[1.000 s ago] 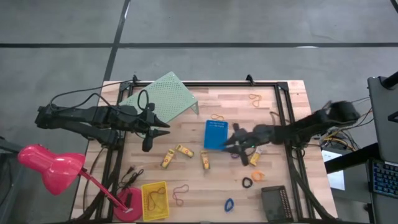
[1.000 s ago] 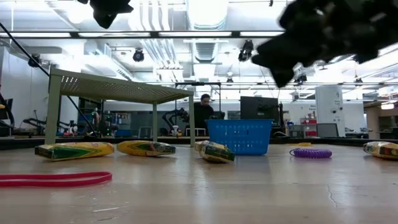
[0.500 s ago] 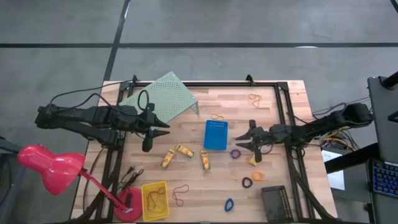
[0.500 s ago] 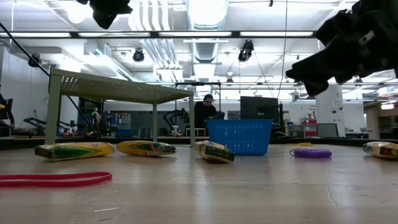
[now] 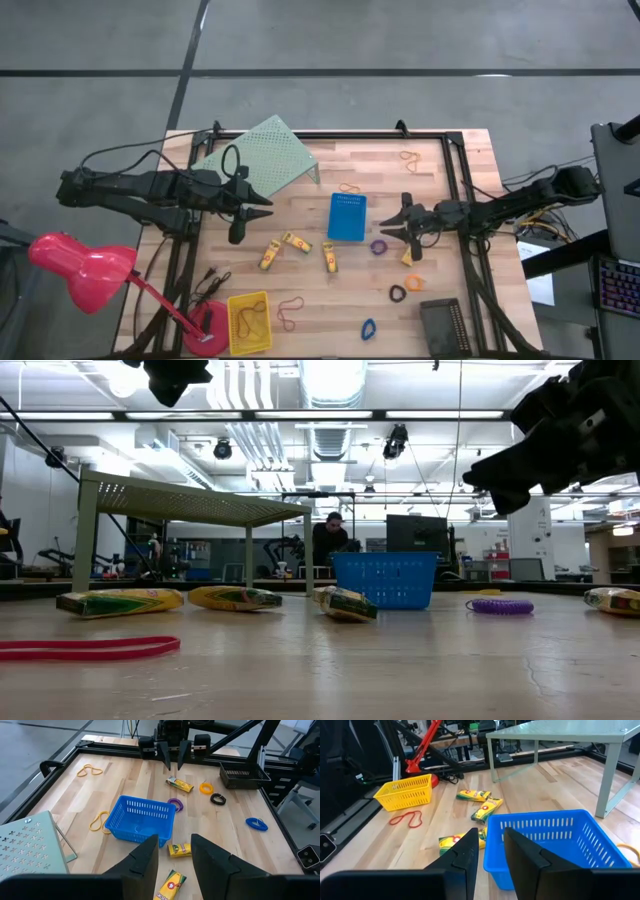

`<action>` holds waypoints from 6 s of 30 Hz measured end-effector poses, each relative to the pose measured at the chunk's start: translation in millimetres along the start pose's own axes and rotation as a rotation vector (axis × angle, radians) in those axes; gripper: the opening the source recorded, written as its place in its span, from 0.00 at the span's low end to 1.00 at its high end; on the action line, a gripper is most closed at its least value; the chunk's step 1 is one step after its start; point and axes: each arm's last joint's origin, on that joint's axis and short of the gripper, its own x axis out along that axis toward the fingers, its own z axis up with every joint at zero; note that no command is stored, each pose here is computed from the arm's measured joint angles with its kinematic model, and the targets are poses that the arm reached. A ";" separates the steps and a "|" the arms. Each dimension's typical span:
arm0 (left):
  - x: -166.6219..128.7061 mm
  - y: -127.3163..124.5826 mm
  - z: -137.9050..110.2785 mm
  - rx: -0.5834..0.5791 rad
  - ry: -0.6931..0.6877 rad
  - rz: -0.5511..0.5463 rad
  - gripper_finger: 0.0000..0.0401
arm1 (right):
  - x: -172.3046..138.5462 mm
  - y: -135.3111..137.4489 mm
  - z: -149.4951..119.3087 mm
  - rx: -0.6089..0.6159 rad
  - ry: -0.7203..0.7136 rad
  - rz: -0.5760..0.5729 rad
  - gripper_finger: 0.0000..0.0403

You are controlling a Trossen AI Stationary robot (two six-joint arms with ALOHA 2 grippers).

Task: Pick & Place Office Desk Supplies
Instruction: Put the bottom red rubber band into the yellow basket

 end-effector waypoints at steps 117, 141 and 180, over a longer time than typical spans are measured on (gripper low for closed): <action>172.9 -146.4 -116.4 -0.066 0.654 -0.192 0.44 | 0.0 -0.1 -0.4 -0.001 0.002 0.001 0.17; 181.1 -147.9 -136.7 -0.093 0.786 -0.266 0.43 | 0.0 -0.1 -0.4 -0.001 0.002 0.001 0.18; 178.4 -154.9 -102.2 -0.059 0.722 -0.246 0.00 | -0.1 0.0 -0.4 -0.001 0.002 0.001 0.17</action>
